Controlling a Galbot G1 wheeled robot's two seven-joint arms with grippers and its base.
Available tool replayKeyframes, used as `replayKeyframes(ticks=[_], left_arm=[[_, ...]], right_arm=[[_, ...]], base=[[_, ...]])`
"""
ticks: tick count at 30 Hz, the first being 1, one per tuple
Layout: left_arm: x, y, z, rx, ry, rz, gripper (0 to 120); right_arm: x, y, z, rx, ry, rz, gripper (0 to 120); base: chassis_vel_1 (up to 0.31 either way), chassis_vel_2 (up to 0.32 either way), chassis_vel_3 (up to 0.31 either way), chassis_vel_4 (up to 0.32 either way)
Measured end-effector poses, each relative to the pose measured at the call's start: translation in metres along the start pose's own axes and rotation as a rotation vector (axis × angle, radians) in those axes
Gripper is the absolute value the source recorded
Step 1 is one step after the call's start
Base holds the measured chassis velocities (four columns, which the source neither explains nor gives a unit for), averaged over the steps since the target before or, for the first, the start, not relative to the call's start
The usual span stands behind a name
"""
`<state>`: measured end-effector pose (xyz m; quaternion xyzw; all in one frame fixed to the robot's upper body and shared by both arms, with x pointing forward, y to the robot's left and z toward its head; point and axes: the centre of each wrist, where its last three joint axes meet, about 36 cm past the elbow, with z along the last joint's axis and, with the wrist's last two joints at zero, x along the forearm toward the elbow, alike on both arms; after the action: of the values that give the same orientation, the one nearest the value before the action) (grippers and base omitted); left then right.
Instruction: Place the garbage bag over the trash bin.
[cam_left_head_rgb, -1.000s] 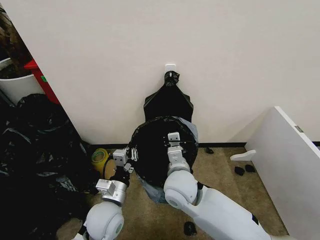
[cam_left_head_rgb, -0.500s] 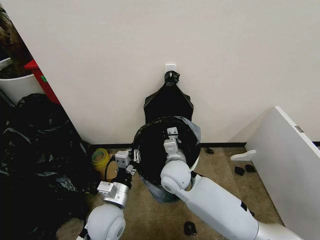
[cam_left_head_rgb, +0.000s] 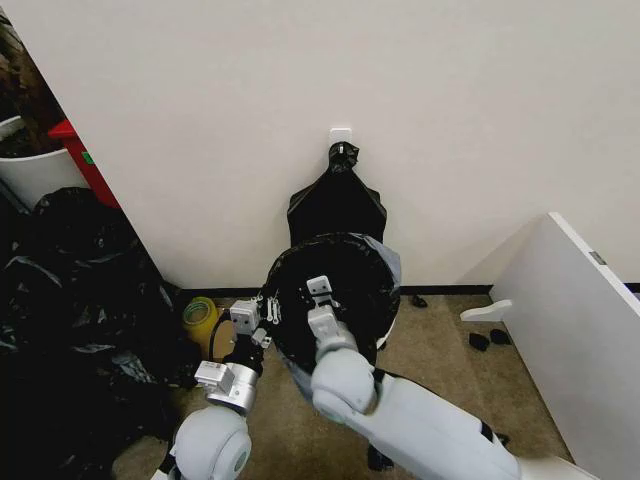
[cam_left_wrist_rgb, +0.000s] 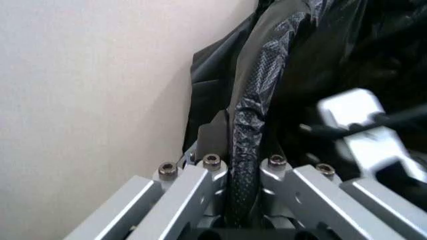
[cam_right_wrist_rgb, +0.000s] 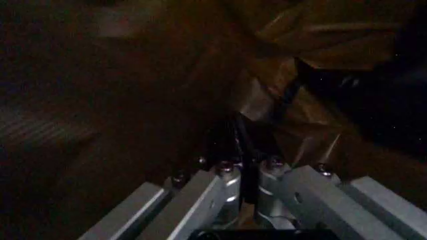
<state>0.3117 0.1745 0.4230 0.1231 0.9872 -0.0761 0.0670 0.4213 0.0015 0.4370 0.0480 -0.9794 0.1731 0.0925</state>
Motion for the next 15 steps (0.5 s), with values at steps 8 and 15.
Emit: replayKeyframes(ticks=[8, 15], left_arm=[[0.002, 0.0, -0.001, -0.007, -0.004, -0.002, 1], [0.003, -0.001, -0.002, -0.007, -0.006, -0.001, 1]], right_arm=[[-0.022, -0.007, -0.015, 0.043, 0.11, 0.068, 0], [-0.014, -0.018, -0.008, 0.056, 0.103, 0.061, 0]], base=[[0.0, 0.0, 0.0, 0.0], [0.0, 0.0, 0.0, 0.0]])
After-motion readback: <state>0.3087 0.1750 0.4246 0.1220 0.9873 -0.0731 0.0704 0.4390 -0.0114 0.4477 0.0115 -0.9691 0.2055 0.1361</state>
